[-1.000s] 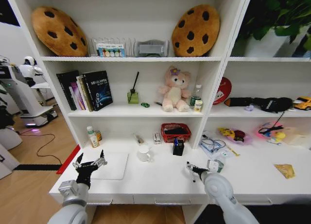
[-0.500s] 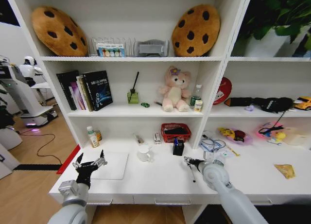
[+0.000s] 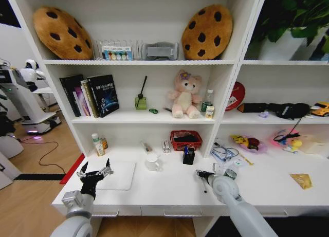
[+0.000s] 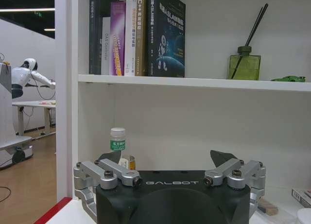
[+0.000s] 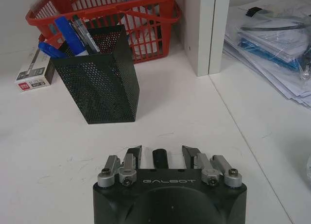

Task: Organize the objects on the table.

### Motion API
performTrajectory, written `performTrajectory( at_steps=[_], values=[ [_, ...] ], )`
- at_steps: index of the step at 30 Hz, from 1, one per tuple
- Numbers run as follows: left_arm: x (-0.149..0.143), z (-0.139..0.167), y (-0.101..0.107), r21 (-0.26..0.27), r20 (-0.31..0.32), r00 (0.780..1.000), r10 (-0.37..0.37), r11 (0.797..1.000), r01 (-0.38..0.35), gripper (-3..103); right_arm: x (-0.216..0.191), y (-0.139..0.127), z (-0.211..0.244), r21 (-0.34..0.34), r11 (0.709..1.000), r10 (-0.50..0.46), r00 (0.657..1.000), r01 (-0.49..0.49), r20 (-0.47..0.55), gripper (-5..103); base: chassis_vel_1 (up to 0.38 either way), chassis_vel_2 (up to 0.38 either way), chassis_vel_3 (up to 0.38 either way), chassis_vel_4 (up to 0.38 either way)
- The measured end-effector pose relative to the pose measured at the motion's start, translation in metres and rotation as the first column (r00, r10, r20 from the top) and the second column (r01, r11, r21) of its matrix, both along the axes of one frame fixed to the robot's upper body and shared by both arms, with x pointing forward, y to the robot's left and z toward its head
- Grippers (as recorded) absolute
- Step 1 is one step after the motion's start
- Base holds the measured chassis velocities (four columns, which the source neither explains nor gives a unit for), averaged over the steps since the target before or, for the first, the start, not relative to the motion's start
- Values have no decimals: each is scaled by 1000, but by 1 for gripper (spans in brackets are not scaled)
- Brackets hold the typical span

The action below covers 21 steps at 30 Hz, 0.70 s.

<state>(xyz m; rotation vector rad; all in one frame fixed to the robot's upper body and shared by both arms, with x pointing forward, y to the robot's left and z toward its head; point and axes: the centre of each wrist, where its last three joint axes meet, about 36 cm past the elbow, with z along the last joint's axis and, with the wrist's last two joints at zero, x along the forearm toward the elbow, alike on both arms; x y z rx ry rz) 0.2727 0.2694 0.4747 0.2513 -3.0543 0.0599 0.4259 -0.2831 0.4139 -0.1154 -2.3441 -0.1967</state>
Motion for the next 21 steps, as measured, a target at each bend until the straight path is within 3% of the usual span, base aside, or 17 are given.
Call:
performTrajectory(
  at_steps=[6,17,21],
  values=[
    [0,0,0,0,0,1000,0,1000,0,100,0,2,-5,2,1000,5,1000,-5,-6,39,0,0,0,0],
    [0,0,0,0,0,1000,0,1000,0,100,-12,8,-14,-14,999,42,999,-42,-32,37,0,0,0,0],
    [0,0,0,0,0,1000,0,1000,0,100,-14,10,-17,-19,999,46,998,-47,-37,27,0,0,0,0]
  ],
)
